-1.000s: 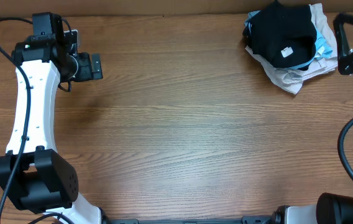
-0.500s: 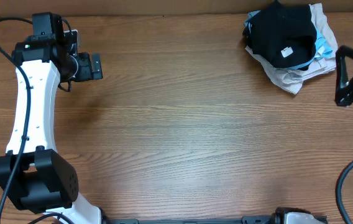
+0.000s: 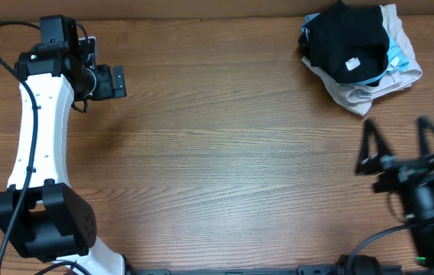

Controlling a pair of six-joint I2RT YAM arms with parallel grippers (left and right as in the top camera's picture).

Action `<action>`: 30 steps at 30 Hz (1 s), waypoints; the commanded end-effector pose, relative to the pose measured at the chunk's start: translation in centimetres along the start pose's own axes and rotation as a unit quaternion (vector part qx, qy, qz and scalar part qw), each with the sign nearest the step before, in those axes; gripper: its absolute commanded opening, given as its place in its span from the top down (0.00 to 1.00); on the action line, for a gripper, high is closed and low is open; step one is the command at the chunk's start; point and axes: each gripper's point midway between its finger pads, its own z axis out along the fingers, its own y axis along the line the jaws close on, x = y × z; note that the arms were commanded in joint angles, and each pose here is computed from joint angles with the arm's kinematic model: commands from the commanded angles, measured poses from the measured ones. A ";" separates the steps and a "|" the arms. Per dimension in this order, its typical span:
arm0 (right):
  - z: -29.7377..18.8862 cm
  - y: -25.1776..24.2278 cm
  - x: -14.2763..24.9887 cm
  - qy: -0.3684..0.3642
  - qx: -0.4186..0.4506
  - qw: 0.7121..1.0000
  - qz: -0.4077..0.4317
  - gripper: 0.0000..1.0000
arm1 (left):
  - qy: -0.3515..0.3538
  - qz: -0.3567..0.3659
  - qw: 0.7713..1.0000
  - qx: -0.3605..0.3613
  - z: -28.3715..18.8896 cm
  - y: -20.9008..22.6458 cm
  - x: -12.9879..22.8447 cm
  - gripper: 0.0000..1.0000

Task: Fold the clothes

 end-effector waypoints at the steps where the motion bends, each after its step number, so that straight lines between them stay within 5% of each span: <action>1: 0.7 -0.5 6.7 0.001 -0.034 0.999 0.000 0.00 | 0.003 0.009 1.000 0.002 0.4 0.1 0.0 0.00; 12: 2.1 -2.6 14.5 -0.064 -0.054 0.996 0.022 0.00 | 0.003 0.009 1.000 0.002 0.4 0.1 0.0 0.00; 30: 2.5 -5.2 20.6 -0.013 -0.006 0.999 0.037 0.00 | 0.003 0.009 1.000 0.002 0.4 0.1 0.0 0.00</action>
